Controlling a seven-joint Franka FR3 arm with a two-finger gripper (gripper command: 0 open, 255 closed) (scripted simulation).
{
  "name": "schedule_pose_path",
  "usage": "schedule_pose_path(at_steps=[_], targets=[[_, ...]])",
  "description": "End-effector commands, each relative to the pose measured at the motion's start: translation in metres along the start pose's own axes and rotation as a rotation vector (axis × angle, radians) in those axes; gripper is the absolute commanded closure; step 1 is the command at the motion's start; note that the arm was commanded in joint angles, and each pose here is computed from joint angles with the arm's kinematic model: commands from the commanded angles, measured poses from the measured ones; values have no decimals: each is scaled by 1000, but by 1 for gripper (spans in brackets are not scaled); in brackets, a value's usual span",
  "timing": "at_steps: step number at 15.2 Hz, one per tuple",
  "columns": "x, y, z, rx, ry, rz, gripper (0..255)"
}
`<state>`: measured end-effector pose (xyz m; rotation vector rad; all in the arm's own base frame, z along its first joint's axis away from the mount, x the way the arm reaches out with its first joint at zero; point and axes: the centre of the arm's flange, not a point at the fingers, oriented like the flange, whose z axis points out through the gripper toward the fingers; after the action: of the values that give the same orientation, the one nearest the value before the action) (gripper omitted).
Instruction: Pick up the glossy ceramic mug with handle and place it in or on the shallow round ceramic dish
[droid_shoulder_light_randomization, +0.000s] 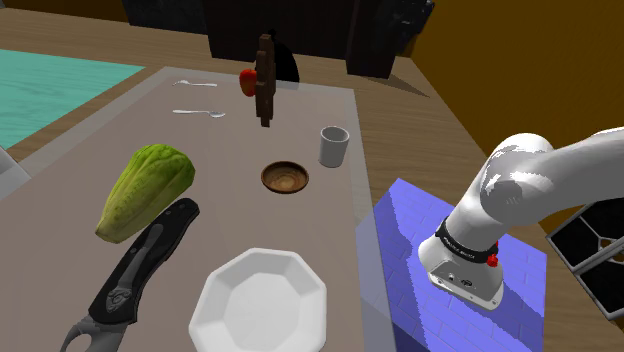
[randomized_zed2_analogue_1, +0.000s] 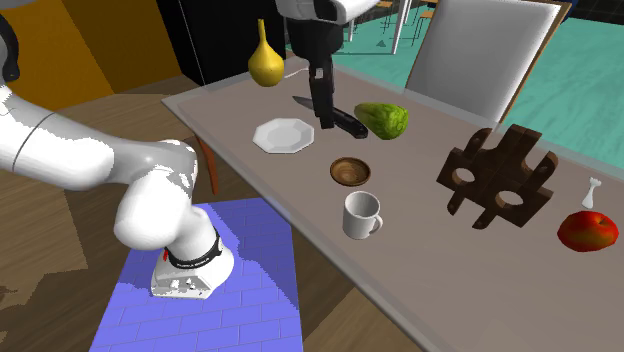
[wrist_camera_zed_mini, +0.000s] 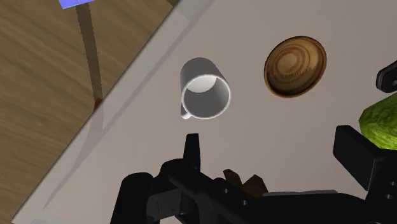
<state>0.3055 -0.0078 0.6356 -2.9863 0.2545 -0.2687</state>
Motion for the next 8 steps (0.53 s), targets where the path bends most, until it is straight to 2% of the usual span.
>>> schedule_pose_path(at_steps=[1, 8], targets=[[0, 0, 0, 0, 0, 0, 0], [27, -16, 90, -65, -46, -27, 0]])
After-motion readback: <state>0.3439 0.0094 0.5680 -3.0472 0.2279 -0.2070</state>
